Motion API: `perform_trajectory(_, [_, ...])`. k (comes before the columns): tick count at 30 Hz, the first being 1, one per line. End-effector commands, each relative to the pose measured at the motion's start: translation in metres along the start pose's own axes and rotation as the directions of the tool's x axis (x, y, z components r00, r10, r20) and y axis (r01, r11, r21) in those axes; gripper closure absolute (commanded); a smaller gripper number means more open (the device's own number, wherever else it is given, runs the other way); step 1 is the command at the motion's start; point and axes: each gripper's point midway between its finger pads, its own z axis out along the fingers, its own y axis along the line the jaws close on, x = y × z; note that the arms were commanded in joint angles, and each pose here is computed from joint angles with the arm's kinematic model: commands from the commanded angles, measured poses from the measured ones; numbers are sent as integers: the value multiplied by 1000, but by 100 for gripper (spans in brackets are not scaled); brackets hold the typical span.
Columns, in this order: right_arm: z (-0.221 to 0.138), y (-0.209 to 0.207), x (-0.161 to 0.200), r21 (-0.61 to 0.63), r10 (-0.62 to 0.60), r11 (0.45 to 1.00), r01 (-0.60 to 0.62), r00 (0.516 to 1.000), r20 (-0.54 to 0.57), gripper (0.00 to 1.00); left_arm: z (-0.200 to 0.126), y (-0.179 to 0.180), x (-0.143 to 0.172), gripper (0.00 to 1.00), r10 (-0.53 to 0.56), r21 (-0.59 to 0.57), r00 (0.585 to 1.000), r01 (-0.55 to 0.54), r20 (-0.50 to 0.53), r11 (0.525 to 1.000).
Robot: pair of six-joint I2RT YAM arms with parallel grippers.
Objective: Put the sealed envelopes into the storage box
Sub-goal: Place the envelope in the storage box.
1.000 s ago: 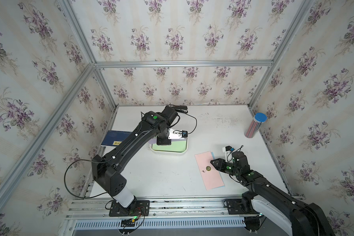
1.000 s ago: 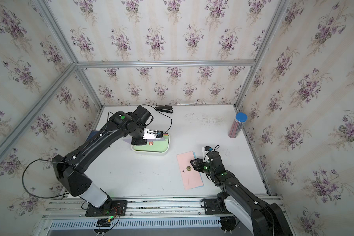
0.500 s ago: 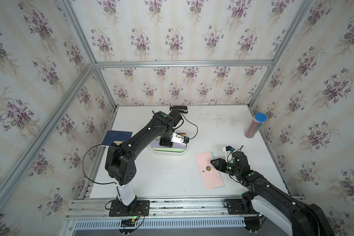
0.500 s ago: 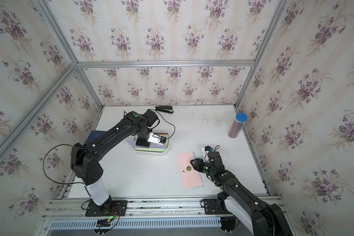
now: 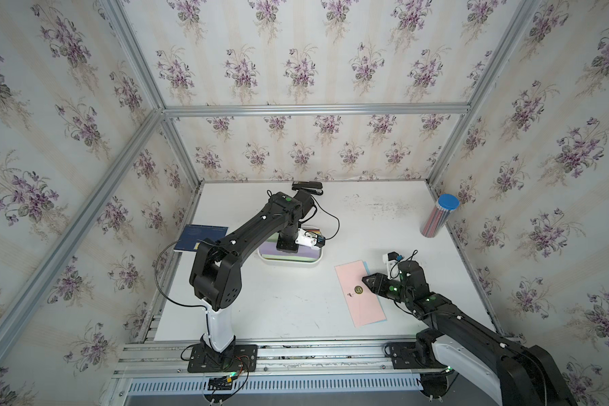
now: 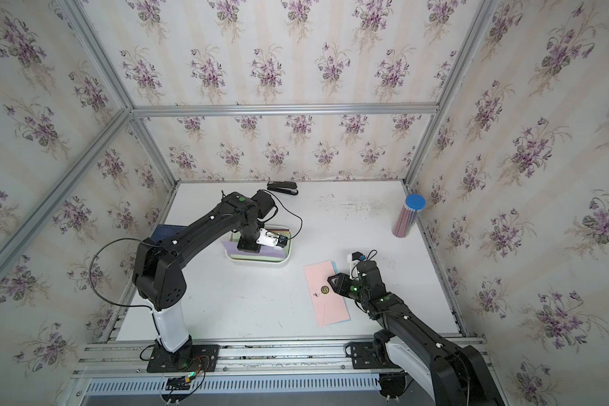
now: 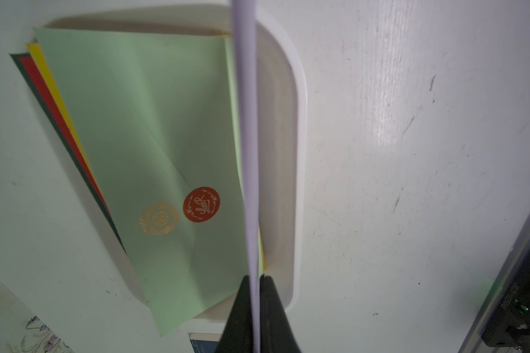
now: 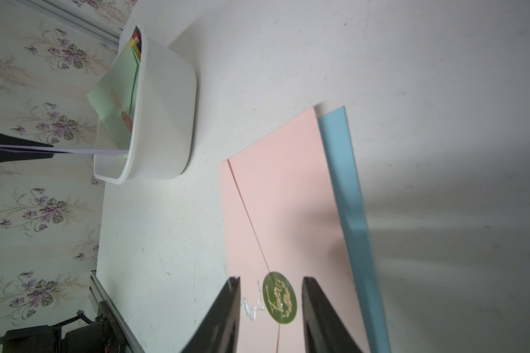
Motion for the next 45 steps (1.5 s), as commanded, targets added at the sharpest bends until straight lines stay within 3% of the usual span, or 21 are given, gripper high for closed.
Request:
perform_trajectory(1, [0,3,-3,-10,-9,1000,9,1000,10,62,5,6,1,85,10,-18,1000,-10,-7,1000])
perform_trajectory(8, [0,3,-3,-9,-7,1000,7,1000,8,62,4,48,20,77,-75,-226,994,56,-74,972])
perform_trajectory(16, [3,2,-2,-4,-4,1000,4,1000,-3,61,-28,76,22,62,-219,-350,971,239,95,906])
perform_trajectory(17, [3,2,-3,-4,-4,1000,4,1000,-3,61,-33,80,23,57,-246,-369,962,272,115,889])
perform_trajectory(20, [3,2,-4,-4,-6,1000,6,1000,-1,61,-53,91,29,57,-340,-410,919,394,202,822])
perform_trajectory(22, [2,2,-4,-2,-7,1000,7,1000,3,60,-76,99,35,57,-427,-439,850,525,308,729])
perform_trajectory(24, [1,1,-5,8,-5,1000,5,1000,10,59,-105,102,44,53,-511,-432,739,672,438,602])
perform_trajectory(28, [-1,-3,-10,54,-7,999,6,1000,19,56,-141,89,70,46,-645,-320,456,890,613,325])
perform_trajectory(29, [-1,-5,-11,67,-4,998,3,1000,19,56,-145,81,76,38,-668,-273,381,925,640,265])
perform_trajectory(31, [-1,-9,-11,96,4,995,-6,1000,12,55,-153,62,82,30,-685,-160,258,966,681,205])
perform_trajectory(32, [0,-12,-10,108,7,994,-7,1000,6,54,-154,53,87,25,-696,-98,178,983,696,153])
perform_trajectory(36, [3,-21,-4,149,29,989,-24,999,-27,54,-145,13,87,25,-762,183,-63,980,645,74])
perform_trajectory(39, [5,-24,-1,158,38,987,-31,999,-39,54,-127,-19,84,26,-819,295,-170,956,548,0])
perform_trajectory(43, [7,-25,0,164,43,986,-34,998,-51,54,-100,-62,47,31,-888,485,-189,874,420,43])
perform_trajectory(45, [8,-26,2,168,46,985,-35,997,-57,54,-88,-87,24,32,-910,570,-178,818,375,75])
